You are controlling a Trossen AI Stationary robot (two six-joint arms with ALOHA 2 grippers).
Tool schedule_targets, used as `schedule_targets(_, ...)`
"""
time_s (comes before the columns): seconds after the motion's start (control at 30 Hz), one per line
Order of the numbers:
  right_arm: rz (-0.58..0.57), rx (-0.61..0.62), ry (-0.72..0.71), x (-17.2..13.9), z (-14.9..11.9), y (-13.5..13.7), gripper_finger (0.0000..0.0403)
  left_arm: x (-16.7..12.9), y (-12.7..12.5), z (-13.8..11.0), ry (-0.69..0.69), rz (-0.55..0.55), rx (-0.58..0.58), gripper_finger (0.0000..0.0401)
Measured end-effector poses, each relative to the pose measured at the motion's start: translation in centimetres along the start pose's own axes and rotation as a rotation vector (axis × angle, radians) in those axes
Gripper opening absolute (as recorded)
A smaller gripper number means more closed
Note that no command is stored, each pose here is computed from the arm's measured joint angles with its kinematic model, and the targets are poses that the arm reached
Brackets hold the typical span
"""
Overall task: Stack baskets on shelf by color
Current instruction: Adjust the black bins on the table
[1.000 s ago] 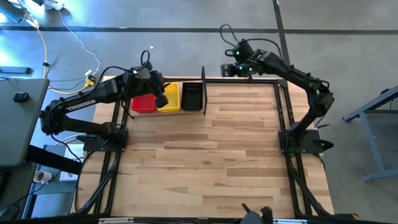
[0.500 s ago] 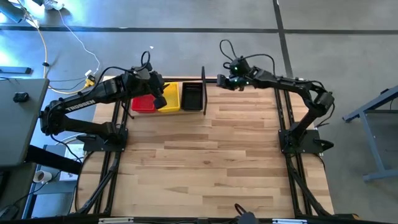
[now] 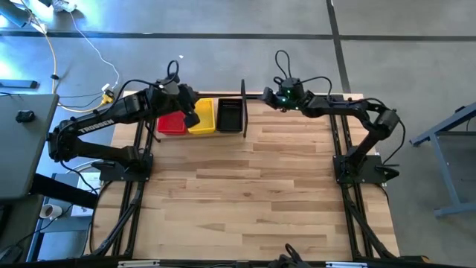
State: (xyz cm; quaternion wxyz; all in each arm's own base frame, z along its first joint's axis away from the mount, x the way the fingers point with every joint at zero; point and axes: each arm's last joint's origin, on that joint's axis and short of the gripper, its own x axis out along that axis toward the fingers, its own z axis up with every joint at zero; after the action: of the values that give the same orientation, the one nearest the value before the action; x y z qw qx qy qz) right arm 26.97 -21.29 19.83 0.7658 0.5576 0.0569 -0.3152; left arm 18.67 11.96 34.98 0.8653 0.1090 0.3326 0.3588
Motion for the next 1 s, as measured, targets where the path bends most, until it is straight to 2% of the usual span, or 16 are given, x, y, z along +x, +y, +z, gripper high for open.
schedule_targets(0.13,0.047,0.006,-0.040,0.5,0.2,0.1,0.0126,0.0,0.1,0.1,-0.003,0.019,-0.003,0.0074)
schedule_targets(0.4,0.055,0.092,-0.027,3.1,-0.1,-2.1,0.0126,0.1,0.4,0.5,-0.045,0.040,-0.006,0.0074)
schedule_targets(0.63,0.100,0.078,-0.009,4.7,0.4,-1.4,0.0126,0.4,1.3,0.2,-0.026,0.076,-0.029,0.0074)
schedule_targets(0.7,0.087,0.074,0.002,5.3,0.8,-0.9,0.0126,0.4,1.6,0.1,-0.022,0.083,-0.037,0.0074)
schedule_targets(0.83,-0.031,0.052,0.055,6.1,0.9,-1.3,0.0126,0.5,2.0,-0.1,-0.013,0.098,-0.052,0.0074)
schedule_targets(1.0,-0.033,0.006,0.087,6.3,1.1,-0.7,0.0126,0.6,2.2,-0.2,-0.010,0.100,-0.057,0.0074)
